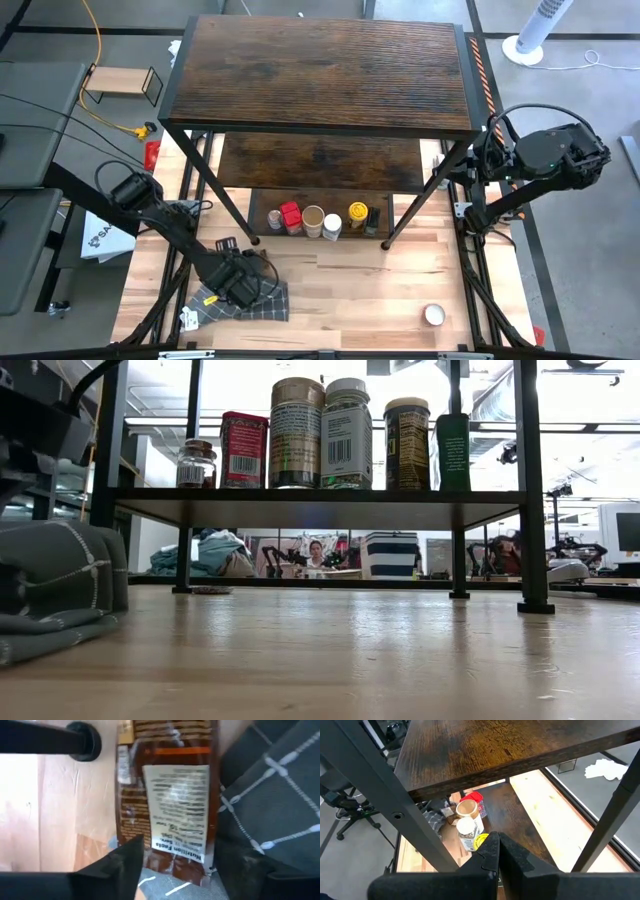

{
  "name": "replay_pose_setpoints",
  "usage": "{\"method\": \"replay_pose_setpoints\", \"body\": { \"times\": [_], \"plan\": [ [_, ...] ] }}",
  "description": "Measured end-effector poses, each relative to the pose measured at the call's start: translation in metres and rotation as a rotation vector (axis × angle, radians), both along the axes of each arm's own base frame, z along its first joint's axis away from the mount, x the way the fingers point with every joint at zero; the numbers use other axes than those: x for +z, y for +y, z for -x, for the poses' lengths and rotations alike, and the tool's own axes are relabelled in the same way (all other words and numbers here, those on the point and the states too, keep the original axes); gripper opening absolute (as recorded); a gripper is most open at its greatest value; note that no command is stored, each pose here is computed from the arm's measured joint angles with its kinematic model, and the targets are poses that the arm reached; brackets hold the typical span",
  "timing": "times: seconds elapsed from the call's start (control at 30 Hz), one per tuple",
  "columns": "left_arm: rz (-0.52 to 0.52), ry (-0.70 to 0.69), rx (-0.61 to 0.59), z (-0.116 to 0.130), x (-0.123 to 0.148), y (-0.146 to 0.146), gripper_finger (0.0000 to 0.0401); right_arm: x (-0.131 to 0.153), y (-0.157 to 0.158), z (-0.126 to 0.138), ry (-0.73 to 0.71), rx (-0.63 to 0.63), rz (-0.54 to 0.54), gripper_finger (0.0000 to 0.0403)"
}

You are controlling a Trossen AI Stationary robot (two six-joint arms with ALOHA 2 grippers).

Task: Shelf spices
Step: Put the orange seasoning pack on the shelf

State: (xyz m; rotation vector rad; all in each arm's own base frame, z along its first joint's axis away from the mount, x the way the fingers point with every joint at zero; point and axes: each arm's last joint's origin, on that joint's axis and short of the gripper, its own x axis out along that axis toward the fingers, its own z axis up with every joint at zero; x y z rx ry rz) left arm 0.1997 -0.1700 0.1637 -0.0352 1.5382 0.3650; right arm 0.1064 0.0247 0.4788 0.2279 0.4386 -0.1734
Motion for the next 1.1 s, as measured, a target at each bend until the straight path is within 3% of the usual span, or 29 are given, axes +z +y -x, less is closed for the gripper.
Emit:
{"method": "replay_pose_setpoints", "body": {
  "times": [0.13,0.27,0.3,0.53,0.77,0.93,1.1],
  "plan": [
    [-0.020,0.015,-0.005,0.000,-0.002,0.000,0.0156,0.000,0.000,0.000,0.000,-0.001,0.001,0.0000],
    [-0.038,0.019,0.009,0.001,-0.002,0.002,0.0033,0.000,0.000,0.000,0.000,-0.002,0.001,0.0000],
    [-0.053,0.030,0.021,0.002,0.000,0.003,0.0018,0.000,0.000,0.000,0.000,-0.002,0.001,0.0000],
    [-0.145,0.044,-0.034,0.002,0.035,0.002,0.0001,0.000,0.000,0.000,0.001,-0.002,0.002,0.0000],
    [-0.104,0.001,-0.178,-0.001,0.088,-0.016,0.0001,-0.001,0.001,0.000,0.009,0.018,-0.008,0.0000],
    [-0.041,-0.075,-0.248,0.002,0.130,-0.032,0.0000,-0.005,0.007,-0.007,0.052,0.112,-0.104,0.0000],
    [-0.030,-0.152,-0.276,0.005,0.161,-0.039,0.0000,-0.030,0.029,-0.042,0.178,0.258,-0.222,0.0000]
  ]
}}
